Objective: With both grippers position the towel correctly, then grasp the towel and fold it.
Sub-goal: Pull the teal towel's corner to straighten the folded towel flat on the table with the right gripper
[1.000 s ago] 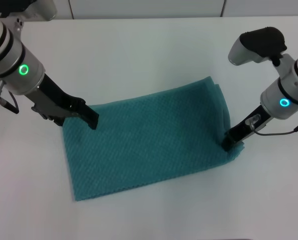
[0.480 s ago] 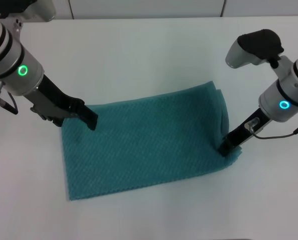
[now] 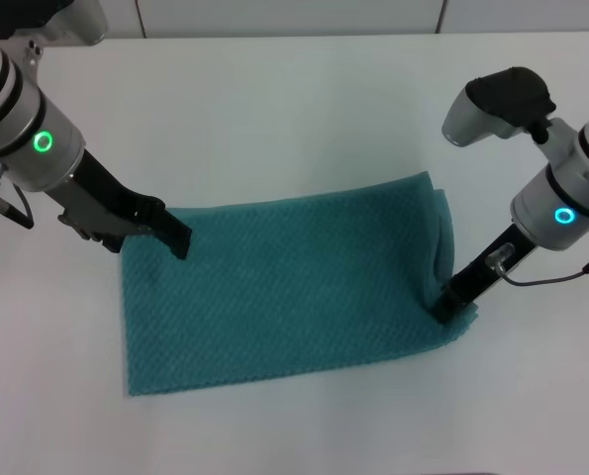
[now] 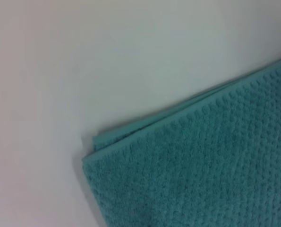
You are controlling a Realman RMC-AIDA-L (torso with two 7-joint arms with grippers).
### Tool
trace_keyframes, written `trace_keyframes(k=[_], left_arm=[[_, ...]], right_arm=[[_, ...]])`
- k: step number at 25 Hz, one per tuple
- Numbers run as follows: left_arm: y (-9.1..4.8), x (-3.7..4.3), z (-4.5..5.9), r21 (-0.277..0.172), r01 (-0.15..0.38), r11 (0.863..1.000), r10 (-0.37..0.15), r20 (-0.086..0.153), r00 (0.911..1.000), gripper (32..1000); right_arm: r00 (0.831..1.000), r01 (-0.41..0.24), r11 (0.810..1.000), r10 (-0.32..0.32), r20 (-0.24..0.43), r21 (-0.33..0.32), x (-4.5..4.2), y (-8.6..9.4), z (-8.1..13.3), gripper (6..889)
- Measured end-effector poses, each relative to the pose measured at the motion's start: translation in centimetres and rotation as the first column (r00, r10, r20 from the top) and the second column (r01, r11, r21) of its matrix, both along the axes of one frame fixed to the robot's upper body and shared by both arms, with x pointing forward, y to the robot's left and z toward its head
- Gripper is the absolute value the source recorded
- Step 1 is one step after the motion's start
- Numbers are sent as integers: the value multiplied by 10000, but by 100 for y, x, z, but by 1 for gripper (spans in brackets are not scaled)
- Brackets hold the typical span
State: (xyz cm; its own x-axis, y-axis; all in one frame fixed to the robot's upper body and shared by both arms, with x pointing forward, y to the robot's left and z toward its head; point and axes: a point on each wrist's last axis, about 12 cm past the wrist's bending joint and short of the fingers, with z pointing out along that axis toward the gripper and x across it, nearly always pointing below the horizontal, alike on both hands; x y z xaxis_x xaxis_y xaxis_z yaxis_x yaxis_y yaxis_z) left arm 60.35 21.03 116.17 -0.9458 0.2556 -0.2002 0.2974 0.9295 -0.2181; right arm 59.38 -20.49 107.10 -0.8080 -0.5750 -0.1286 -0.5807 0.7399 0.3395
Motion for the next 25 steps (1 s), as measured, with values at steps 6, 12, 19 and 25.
trace_keyframes(k=[6, 12, 19, 25], left_arm=[[4, -2, -3, -5, -15, 10000, 15, -7, 10000, 908], [4, -2, -2, -6, -14, 10000, 14, -7, 10000, 909], [2, 0, -1, -6, -11, 10000, 11, 0, 10000, 909], [1, 2, 3, -9, -10, 10000, 10, 24, 10000, 909]], right_arm=[[9993, -356, 9993, 357, -105, 66, -20, 20, 12, 137], [9982, -564, 9984, 566, -175, 99, -35, 37, 14, 142], [9965, -771, 9970, 773, -333, 77, -64, 56, 6, 148], [9960, -827, 9965, 829, -338, 88, -65, 60, 6, 153]])
